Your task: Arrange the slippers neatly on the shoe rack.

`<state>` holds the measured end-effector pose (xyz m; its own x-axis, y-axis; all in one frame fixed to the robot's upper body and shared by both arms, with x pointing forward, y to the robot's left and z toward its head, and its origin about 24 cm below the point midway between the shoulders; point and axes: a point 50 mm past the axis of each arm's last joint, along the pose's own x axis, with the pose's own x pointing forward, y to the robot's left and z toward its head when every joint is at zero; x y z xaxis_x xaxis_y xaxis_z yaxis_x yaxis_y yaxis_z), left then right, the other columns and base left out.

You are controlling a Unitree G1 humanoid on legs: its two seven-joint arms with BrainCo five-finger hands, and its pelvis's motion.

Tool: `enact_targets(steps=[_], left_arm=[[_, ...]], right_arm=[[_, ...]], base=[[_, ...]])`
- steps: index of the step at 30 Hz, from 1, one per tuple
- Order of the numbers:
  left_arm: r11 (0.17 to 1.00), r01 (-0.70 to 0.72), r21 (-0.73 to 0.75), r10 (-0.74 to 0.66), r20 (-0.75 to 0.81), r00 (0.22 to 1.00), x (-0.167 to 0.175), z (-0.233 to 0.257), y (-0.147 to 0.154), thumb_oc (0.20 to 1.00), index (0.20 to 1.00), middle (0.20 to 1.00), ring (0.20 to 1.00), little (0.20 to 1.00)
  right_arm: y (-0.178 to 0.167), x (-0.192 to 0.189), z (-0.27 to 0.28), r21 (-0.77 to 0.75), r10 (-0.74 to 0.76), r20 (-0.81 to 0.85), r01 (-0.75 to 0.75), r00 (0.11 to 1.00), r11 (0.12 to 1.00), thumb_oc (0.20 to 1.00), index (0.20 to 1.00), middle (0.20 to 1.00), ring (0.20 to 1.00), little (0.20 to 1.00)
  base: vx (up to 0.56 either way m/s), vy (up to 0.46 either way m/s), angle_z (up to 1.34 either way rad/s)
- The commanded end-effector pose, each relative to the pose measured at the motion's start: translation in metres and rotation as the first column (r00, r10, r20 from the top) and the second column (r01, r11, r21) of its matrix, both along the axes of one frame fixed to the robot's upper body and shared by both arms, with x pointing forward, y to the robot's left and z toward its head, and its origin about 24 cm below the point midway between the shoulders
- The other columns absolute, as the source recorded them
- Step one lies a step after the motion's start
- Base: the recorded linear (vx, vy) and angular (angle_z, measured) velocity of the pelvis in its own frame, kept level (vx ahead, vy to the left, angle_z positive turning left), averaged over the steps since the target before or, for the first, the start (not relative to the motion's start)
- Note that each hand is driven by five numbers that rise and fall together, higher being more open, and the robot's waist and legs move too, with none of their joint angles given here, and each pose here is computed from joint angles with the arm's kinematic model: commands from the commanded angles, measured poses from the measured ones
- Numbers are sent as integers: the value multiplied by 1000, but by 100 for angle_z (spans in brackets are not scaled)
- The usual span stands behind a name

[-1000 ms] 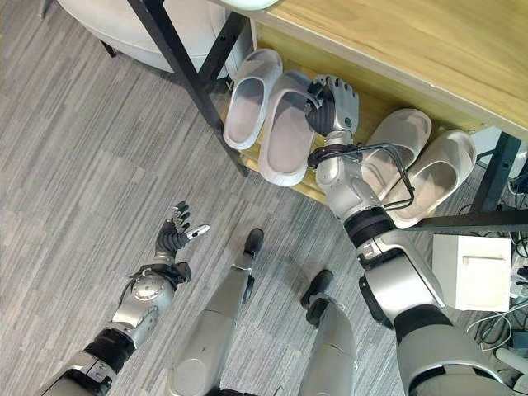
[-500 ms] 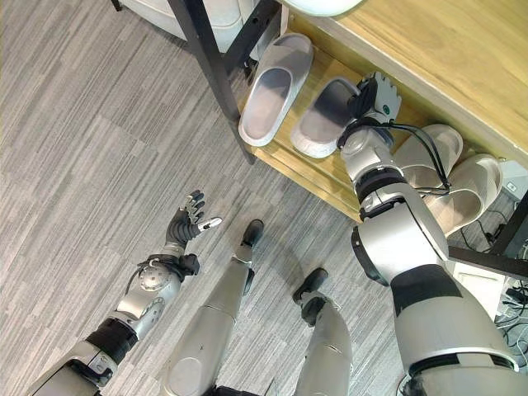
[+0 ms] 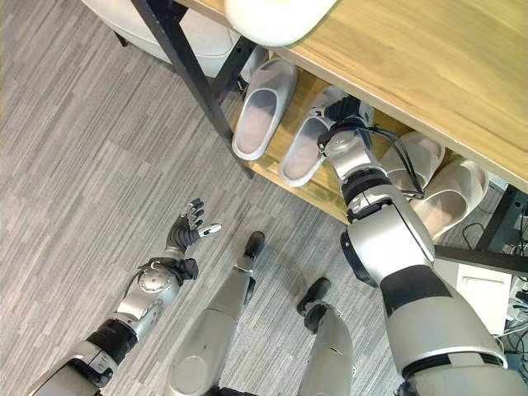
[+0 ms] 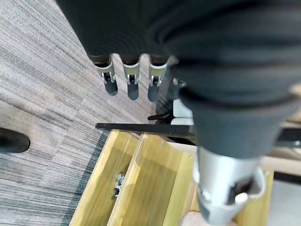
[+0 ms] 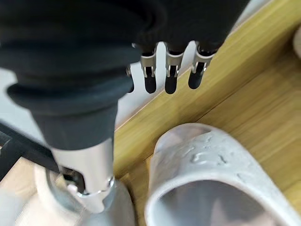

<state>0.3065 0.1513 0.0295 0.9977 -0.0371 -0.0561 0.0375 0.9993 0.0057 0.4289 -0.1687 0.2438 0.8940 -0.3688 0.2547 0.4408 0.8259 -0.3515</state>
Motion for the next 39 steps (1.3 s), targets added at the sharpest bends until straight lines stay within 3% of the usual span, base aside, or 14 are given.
enact_targets(steps=[1,4,8,10,11,13,17,22,27,31,34,39], left_arm=[[1000,-5,27,5,12,1000,1,0,-4,1000,1000,1000,1000,1000],[1000,0,31,0,12,1000,1,1,-6,1000,1000,1000,1000,1000],[999,20,43,-20,5,1000,1,1,-9,1000,1000,1000,1000,1000],[998,29,47,-29,-5,1000,1,-1,-9,1000,1000,1000,1000,1000],[998,41,49,-40,-14,999,1,-3,-12,1000,1000,1000,1000,1000],[997,58,52,-56,-27,998,1,-5,-14,1000,1000,1000,1000,1000],[995,87,46,-86,-26,996,0,-5,-15,1000,1000,1000,1000,1000],[993,105,50,-103,-35,994,0,-7,-16,1000,1000,1000,1000,1000],[992,105,68,-101,-56,993,0,-12,-15,1000,1000,1000,1000,1000],[996,61,68,-55,-84,995,-2,-18,-5,1000,1000,1000,1000,1000],[996,49,76,-41,-108,993,-6,-23,7,1000,1000,1000,1000,1000],[998,9,58,0,-140,990,-13,-33,16,1000,1000,1000,1000,1000]], right_arm=[[5,-4,-15,331,16,100,-49,995,942,1000,1000,1000,1000,1000],[4,-4,-22,437,-14,93,-28,996,899,1000,1000,1000,1000,1000],[6,-3,-37,635,22,69,-61,997,770,1000,1000,1000,1000,1000],[14,-2,-41,711,55,78,-94,995,697,1000,1000,1000,1000,1000],[19,-3,-48,810,63,92,-112,994,575,1000,1000,1000,1000,1000],[19,-2,-50,885,54,120,-131,991,447,1000,1000,1000,1000,1000],[9,0,-28,914,23,196,-191,980,358,1000,1000,1000,1000,1000],[-4,0,-5,891,4,258,-240,966,384,1000,1000,1000,1000,1000],[-9,-1,-5,840,34,286,-268,958,472,1000,1000,1000,1000,1000],[13,-5,-40,762,174,214,-276,961,586,1000,1000,1000,1000,1000],[34,-15,-74,544,378,84,-360,922,758,1000,1000,1000,1000,1000],[48,-43,-122,425,474,9,-433,880,795,1000,1000,1000,1000,1000]], base=[[-27,12,-15],[-51,-5,-16],[48,-55,3],[19,-38,5],[29,-41,5],[48,-52,7],[46,-28,14],[18,0,11],[2,7,0],[-48,21,-14],[-102,-2,-25],[11,-9,-37]])
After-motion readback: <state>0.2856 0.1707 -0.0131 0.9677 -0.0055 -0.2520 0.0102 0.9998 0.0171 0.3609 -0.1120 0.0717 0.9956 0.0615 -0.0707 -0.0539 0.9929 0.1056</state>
